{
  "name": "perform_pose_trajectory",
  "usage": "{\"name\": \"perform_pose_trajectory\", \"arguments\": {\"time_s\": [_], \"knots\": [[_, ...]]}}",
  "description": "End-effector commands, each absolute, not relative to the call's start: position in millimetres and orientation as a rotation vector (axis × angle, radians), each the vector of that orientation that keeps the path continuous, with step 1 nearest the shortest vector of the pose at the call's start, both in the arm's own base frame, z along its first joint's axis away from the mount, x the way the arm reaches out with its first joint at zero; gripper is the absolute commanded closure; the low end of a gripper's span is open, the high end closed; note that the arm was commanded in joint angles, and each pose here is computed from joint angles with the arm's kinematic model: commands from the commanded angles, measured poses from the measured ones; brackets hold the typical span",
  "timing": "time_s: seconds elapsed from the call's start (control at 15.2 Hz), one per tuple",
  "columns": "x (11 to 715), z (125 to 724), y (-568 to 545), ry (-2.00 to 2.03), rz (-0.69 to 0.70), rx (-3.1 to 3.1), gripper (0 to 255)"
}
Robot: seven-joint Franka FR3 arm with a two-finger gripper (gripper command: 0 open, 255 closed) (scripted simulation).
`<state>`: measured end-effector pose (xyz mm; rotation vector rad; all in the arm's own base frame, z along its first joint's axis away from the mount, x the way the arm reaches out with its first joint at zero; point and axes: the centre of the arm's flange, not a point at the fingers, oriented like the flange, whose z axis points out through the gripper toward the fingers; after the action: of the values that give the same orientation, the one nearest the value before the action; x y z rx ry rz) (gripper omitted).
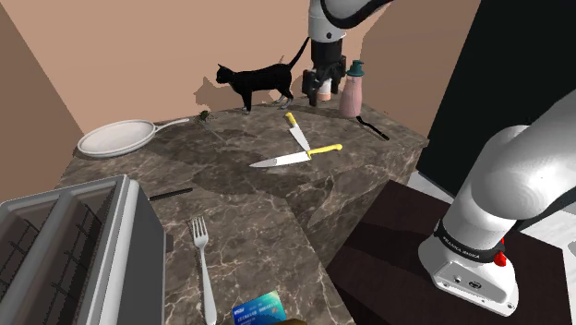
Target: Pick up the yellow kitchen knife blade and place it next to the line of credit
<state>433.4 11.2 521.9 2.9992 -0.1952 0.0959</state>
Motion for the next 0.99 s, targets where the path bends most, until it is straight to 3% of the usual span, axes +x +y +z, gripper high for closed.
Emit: {"name": "perform_pose_trajectory", "arguments": {"time_s": [0.0, 0.92], "knots": [[456.5, 506.3, 8.6, -0.269, 0.083, 2.994, 0], [603.9, 396.2, -53.4, -0.756, -0.01, 2.906, 0]]}}
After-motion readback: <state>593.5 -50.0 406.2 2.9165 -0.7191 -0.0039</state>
